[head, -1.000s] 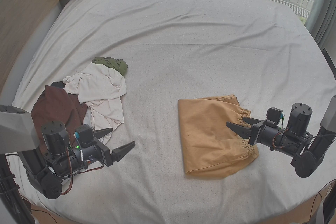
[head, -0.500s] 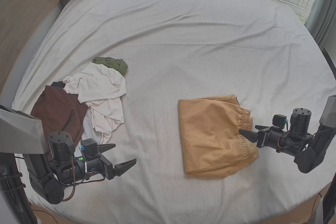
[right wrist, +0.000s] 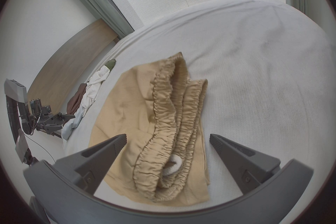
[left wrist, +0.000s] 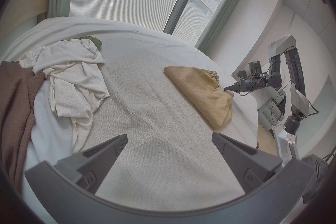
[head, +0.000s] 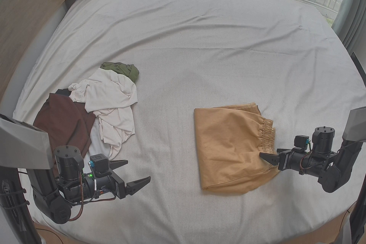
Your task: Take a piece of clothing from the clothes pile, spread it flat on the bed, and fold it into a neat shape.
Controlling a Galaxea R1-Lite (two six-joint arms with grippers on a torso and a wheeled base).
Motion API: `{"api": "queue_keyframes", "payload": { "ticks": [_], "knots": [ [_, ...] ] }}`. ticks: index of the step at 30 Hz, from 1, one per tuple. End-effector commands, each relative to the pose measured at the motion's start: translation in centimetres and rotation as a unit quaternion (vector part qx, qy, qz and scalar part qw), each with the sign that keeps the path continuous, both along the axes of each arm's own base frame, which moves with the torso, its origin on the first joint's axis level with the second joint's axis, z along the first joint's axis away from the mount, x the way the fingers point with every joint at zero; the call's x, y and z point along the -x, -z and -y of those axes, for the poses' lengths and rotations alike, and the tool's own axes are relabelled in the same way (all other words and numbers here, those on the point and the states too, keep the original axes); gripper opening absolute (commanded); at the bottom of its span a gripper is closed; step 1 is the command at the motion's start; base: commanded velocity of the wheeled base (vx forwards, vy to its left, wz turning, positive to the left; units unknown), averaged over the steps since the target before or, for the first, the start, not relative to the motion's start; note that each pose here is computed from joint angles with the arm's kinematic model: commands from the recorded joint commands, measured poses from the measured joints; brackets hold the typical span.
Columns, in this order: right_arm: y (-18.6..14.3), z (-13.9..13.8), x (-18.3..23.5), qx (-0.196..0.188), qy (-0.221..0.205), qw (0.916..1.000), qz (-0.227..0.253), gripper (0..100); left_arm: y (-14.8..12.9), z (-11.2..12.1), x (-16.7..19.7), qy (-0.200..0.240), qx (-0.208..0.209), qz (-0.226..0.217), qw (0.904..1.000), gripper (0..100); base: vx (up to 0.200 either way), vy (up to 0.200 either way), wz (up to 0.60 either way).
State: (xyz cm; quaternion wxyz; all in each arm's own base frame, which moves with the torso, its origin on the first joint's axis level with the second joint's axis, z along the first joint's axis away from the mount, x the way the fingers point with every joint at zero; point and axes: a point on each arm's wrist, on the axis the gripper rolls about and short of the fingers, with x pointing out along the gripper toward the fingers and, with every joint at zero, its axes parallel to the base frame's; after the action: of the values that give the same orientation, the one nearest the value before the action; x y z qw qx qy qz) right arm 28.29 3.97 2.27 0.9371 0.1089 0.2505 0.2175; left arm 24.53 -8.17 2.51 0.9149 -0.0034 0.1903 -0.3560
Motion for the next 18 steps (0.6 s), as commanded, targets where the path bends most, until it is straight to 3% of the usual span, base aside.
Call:
{"api": "queue_keyframes", "payload": {
  "ticks": [1,18],
  "knots": [
    [1.0,0.0,0.3,0.002,-0.001,0.9998,-0.021,100,0.1,0.1,0.0,0.001,0.000,-0.001,1.0000,100,0.000,0.000,0.00],
    [1.5,-1.8,1.6,0.007,-0.039,0.9983,-0.042,100,0.1,0.2,0.1,0.005,0.000,-0.003,1.0000,100,0.000,0.000,0.00]
  ]
}}
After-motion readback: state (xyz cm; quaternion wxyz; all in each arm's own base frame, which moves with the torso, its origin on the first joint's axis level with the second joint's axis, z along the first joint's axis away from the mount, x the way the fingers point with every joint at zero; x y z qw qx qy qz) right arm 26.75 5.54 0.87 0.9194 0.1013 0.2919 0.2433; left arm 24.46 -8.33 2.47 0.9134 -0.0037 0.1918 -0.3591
